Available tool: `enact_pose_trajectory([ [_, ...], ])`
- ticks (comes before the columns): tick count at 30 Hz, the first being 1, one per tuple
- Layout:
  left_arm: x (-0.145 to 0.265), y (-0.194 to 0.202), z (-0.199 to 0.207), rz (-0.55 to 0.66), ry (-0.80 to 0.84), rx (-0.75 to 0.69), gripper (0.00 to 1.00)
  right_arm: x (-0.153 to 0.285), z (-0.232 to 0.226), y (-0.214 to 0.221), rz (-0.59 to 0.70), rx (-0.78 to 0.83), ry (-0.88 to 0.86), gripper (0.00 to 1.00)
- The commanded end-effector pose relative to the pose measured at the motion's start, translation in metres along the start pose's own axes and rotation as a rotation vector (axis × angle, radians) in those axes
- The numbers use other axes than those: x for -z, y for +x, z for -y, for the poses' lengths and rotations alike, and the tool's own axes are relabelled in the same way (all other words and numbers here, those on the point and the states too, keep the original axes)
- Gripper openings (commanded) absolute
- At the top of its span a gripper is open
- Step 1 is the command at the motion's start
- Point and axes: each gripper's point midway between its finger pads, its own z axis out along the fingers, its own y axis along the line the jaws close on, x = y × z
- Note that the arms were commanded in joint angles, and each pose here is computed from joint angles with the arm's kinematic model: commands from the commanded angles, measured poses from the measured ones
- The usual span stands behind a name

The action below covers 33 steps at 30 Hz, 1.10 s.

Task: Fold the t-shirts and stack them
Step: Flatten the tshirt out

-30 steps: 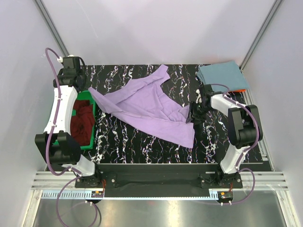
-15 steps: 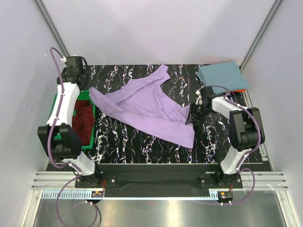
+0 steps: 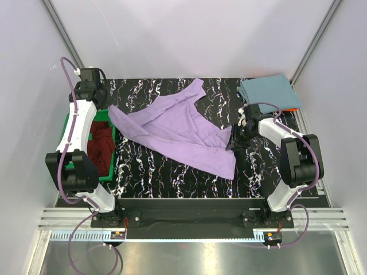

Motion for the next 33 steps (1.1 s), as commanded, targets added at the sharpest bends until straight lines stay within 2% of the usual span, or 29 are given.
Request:
enact_pose_trajectory([
  [1, 0.01, -0.021, 0.009, 0.072, 0.052, 0.003, 0.0, 0.007, 0.002, -0.004, 0.029, 0.011, 0.022, 0.41],
  [5, 0.01, -0.02, 0.01, 0.07, 0.056, 0.003, 0.0, 0.007, 0.005, -0.002, 0.026, 0.006, 0.033, 0.43],
  [9, 0.009, -0.02, 0.012, 0.07, 0.064, 0.006, 0.0, 0.004, 0.009, -0.001, 0.021, 0.007, 0.046, 0.38],
  [12, 0.009, -0.019, 0.012, 0.067, 0.066, 0.006, 0.0, 0.003, 0.009, -0.001, 0.02, 0.008, 0.048, 0.29],
  [15, 0.009, -0.019, 0.013, 0.067, 0.069, 0.008, 0.0, 0.003, 0.009, -0.001, 0.021, 0.011, 0.049, 0.14],
  [16, 0.009, -0.019, 0.013, 0.067, 0.07, 0.01, 0.0, 0.005, 0.008, -0.002, 0.026, 0.011, 0.05, 0.05],
  [18, 0.013, -0.019, 0.018, 0.062, 0.095, 0.022, 0.0, 0.012, 0.005, -0.006, 0.049, 0.019, 0.051, 0.0],
  [20, 0.029, -0.029, 0.027, 0.073, 0.134, 0.045, 0.0, 0.029, -0.003, -0.022, 0.098, 0.028, 0.055, 0.0],
  [22, 0.054, -0.038, 0.03, 0.092, 0.151, 0.064, 0.0, 0.061, -0.018, -0.042, 0.19, 0.046, 0.057, 0.0],
  [25, 0.115, -0.074, 0.04, 0.199, 0.206, 0.104, 0.0, 0.159, -0.064, -0.101, 0.457, 0.1, 0.045, 0.0],
  [26, 0.147, -0.096, 0.046, 0.274, 0.239, 0.12, 0.0, 0.184, -0.07, -0.11, 0.519, 0.091, 0.058, 0.0],
  [27, 0.162, -0.098, 0.045, 0.28, 0.242, 0.126, 0.0, 0.21, -0.082, -0.117, 0.58, 0.1, 0.042, 0.0],
  [28, 0.183, -0.105, 0.046, 0.315, 0.263, 0.133, 0.0, 0.255, -0.104, -0.13, 0.686, 0.124, 0.008, 0.0],
  [29, 0.212, -0.117, 0.05, 0.373, 0.3, 0.146, 0.0, 0.278, -0.114, -0.134, 0.739, 0.132, -0.007, 0.0],
  [31, 0.247, -0.119, 0.049, 0.418, 0.335, 0.162, 0.0, 0.338, -0.139, -0.137, 0.876, 0.17, -0.057, 0.0],
  [33, 0.281, -0.123, 0.047, 0.475, 0.37, 0.19, 0.0, 0.378, -0.151, -0.128, 0.965, 0.195, -0.088, 0.0],
])
